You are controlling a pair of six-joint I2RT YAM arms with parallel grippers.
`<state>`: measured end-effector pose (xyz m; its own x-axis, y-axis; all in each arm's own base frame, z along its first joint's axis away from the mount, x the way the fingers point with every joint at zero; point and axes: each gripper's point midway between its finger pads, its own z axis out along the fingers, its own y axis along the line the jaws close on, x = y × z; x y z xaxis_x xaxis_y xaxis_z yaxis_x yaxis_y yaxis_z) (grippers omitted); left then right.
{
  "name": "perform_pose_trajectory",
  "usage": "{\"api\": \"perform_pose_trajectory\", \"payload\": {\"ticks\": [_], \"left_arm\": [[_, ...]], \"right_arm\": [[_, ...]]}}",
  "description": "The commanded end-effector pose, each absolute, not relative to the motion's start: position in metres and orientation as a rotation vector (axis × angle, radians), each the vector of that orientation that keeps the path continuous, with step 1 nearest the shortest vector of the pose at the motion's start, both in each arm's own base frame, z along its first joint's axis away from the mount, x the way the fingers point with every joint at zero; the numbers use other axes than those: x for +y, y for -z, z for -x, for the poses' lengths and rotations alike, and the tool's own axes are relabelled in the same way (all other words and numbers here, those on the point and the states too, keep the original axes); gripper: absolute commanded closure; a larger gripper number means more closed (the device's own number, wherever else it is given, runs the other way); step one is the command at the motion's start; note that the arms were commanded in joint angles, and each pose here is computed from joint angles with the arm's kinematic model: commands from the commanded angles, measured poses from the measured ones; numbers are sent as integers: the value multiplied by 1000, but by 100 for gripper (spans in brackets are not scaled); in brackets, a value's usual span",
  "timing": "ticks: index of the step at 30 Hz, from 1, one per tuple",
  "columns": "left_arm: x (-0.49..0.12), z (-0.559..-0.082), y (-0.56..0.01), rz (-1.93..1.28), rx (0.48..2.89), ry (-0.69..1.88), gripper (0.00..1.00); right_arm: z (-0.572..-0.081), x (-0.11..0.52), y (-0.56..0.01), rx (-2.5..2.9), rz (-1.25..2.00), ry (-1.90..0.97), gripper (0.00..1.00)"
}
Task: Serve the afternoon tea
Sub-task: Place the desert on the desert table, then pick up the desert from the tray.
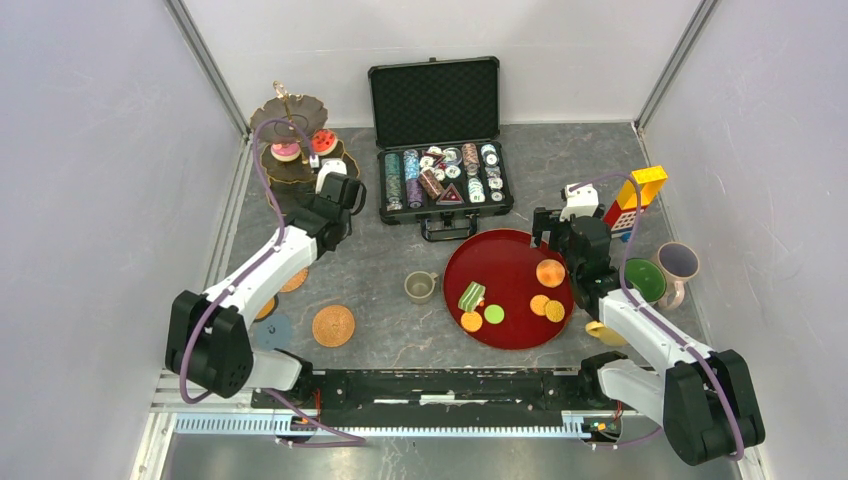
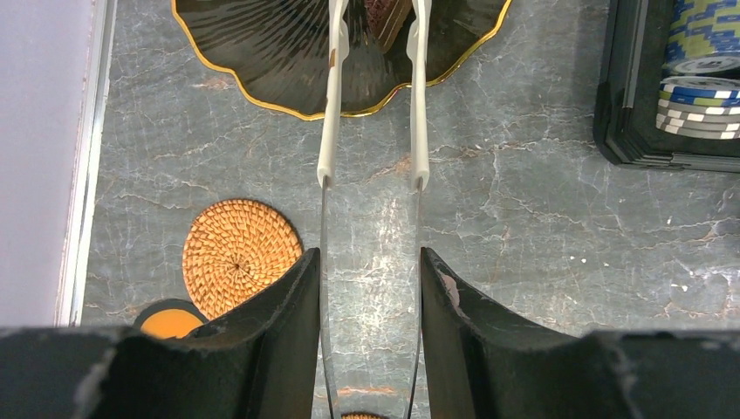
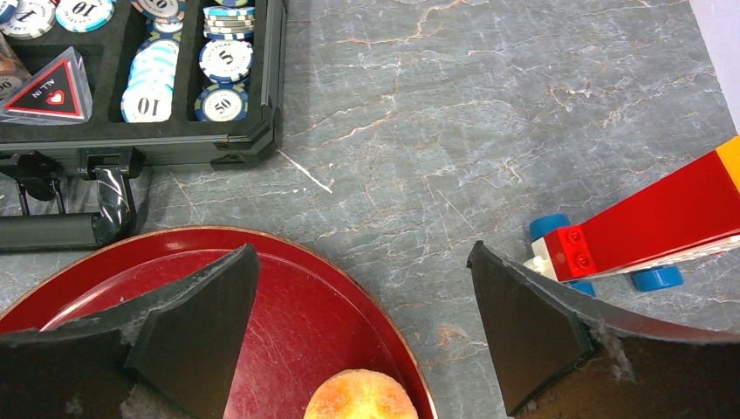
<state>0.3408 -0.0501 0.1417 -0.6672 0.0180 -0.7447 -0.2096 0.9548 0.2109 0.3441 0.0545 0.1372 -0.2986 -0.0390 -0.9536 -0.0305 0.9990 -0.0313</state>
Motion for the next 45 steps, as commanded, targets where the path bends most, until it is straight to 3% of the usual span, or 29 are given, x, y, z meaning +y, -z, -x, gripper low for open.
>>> {"api": "perform_pose_trajectory", "payload": {"ticks": [1,13,25,29,35,45], "left_arm": [[-55,-351,-174,235,2188,-271,74],[-88,-311,-199,97,2265,36,78],[-177,-254,-256,-354,2200,572,76],[-219,-227,-252,-553,2237,599,74],[-251,-207,-239,-397,2503,707,75],[-278,-182,-208,-464,2641,746,72]], "right_arm": [[-354,57,-157,1814,32,-19,2],[-355,58,-158,1815,33,-24,2],[-355,59,-156,1822,35,-21,2],[-356,59,-156,1827,35,-21,2],[-356,58,-156,1827,35,-18,2],[-355,56,-157,1824,34,-8,2]]}}
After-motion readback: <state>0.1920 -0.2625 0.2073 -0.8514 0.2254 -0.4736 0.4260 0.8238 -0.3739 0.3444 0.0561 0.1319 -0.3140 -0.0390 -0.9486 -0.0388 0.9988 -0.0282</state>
